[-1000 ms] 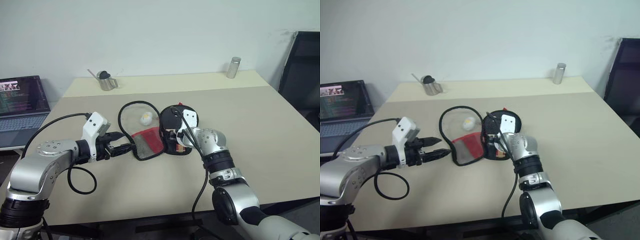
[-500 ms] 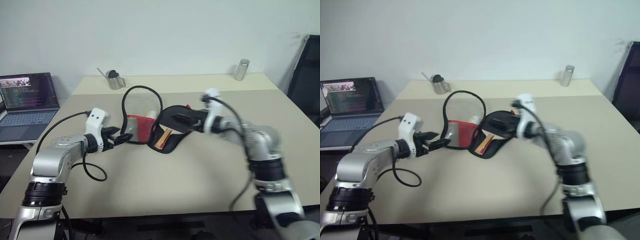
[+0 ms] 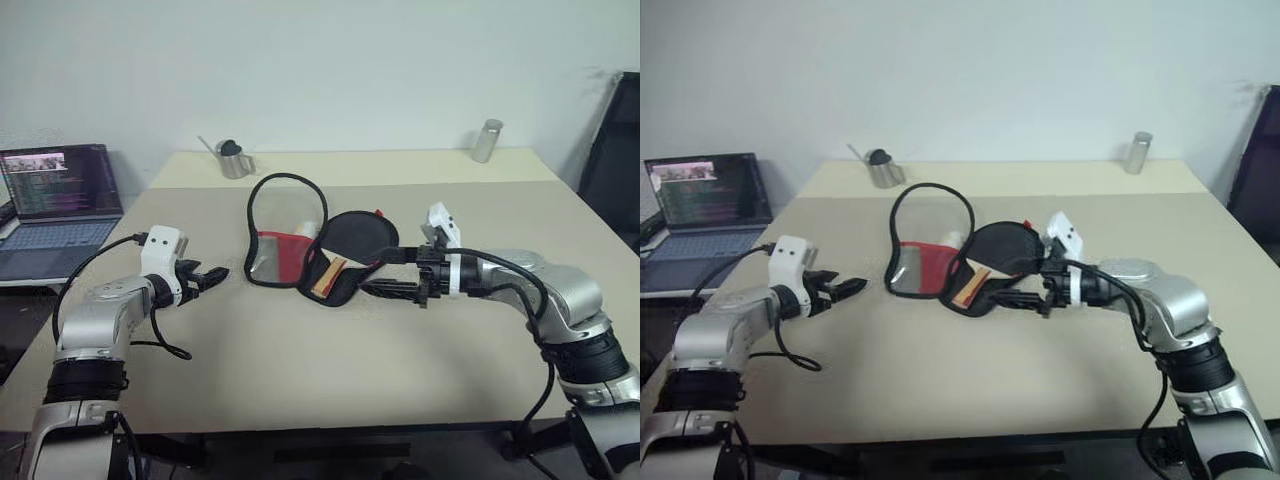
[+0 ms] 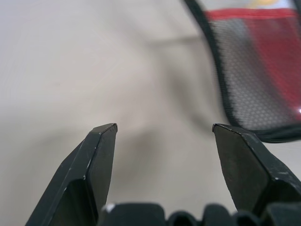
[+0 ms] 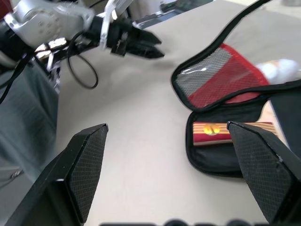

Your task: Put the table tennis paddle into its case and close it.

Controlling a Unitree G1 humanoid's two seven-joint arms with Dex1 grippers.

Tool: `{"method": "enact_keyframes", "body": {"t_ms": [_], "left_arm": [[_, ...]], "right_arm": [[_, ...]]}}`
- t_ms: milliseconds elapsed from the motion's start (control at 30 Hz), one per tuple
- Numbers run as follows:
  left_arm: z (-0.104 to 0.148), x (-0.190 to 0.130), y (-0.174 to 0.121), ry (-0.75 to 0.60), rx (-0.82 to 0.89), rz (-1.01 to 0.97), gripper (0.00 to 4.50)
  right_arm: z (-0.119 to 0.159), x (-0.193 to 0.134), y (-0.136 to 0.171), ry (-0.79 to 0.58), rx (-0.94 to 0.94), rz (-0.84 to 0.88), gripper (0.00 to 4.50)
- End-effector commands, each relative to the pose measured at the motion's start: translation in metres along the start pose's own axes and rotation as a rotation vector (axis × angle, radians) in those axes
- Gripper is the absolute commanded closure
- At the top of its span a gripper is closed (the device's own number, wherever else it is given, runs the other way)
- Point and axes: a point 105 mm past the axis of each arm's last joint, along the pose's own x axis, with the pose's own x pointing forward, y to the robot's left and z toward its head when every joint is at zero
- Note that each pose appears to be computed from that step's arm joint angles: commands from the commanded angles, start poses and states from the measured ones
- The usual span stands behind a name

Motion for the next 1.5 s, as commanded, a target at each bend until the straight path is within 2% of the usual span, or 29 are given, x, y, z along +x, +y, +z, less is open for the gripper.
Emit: {"method": "enact_keyframes", "body": {"t_ms": [33, 133, 267, 367, 500, 567, 600, 667, 733, 867, 1000, 1133, 1233, 1367, 1467, 1500], "left_arm": [[0.011, 0.004, 0.024, -0.035, 0.003, 0.124, 0.95], [0.01, 0.027, 0.009, -0.025, 0.006, 0.107, 0.95], [0.013, 0.057, -0.028, -0.026, 0.05, 0.029, 0.95], [0.02, 0.079, -0.062, -0.052, 0.061, -0.017, 0.95], [0.038, 0.089, -0.088, -0.125, 0.036, -0.076, 0.95], [0.051, 0.089, -0.102, -0.182, 0.004, -0.134, 0.95], [0.067, 0.085, -0.117, -0.264, -0.025, -0.224, 0.95], [0.107, 0.061, -0.153, -0.466, -0.098, -0.452, 0.95], [0.125, 0.043, -0.172, -0.551, -0.141, -0.578, 0.95], [0.128, 0.023, -0.211, -0.579, -0.078, -0.724, 0.95], [0.108, 0.025, -0.237, -0.495, 0.045, -0.77, 0.95], [0.085, 0.042, -0.241, -0.381, 0.129, -0.702, 0.95], [0.089, 0.045, -0.231, -0.39, 0.092, -0.667, 0.95], [0.116, 0.006, -0.202, -0.505, 0.031, -0.806, 0.95], [0.117, -0.024, -0.183, -0.47, 0.042, -0.919, 0.95], [0.109, -0.029, -0.172, -0.418, 0.084, -0.911, 0.95]], "right_arm": [[0.01, -0.01, 0.0, -0.014, -0.076, -0.012, 0.03], [0.014, -0.013, -0.003, -0.019, -0.093, -0.04, 0.03], [0.023, -0.017, -0.006, -0.038, -0.118, -0.071, 0.03], [0.028, -0.021, -0.006, -0.05, -0.137, -0.094, 0.03], [0.029, -0.023, -0.006, -0.052, -0.143, -0.115, 0.03], [0.028, -0.025, -0.006, -0.046, -0.146, -0.129, 0.03], [0.028, -0.028, -0.007, -0.045, -0.147, -0.141, 0.03], [0.028, -0.035, -0.009, -0.045, -0.147, -0.163, 0.03], [0.027, -0.042, -0.01, -0.043, -0.147, -0.178, 0.03], [0.02, -0.055, -0.018, -0.017, -0.144, -0.225, 0.03], [0.019, -0.063, -0.022, -0.008, -0.149, -0.26, 0.03], [0.019, -0.069, -0.027, -0.001, -0.155, -0.299, 0.03], [0.019, -0.073, -0.03, 0.0, -0.15, -0.319, 0.03], [0.016, -0.077, -0.033, -0.04, -0.065, -0.32, 0.03], [0.009, -0.075, -0.04, -0.102, 0.075, -0.331, 0.03], [-0.003, -0.072, -0.051, -0.087, 0.146, -0.39, 0.03]]}}
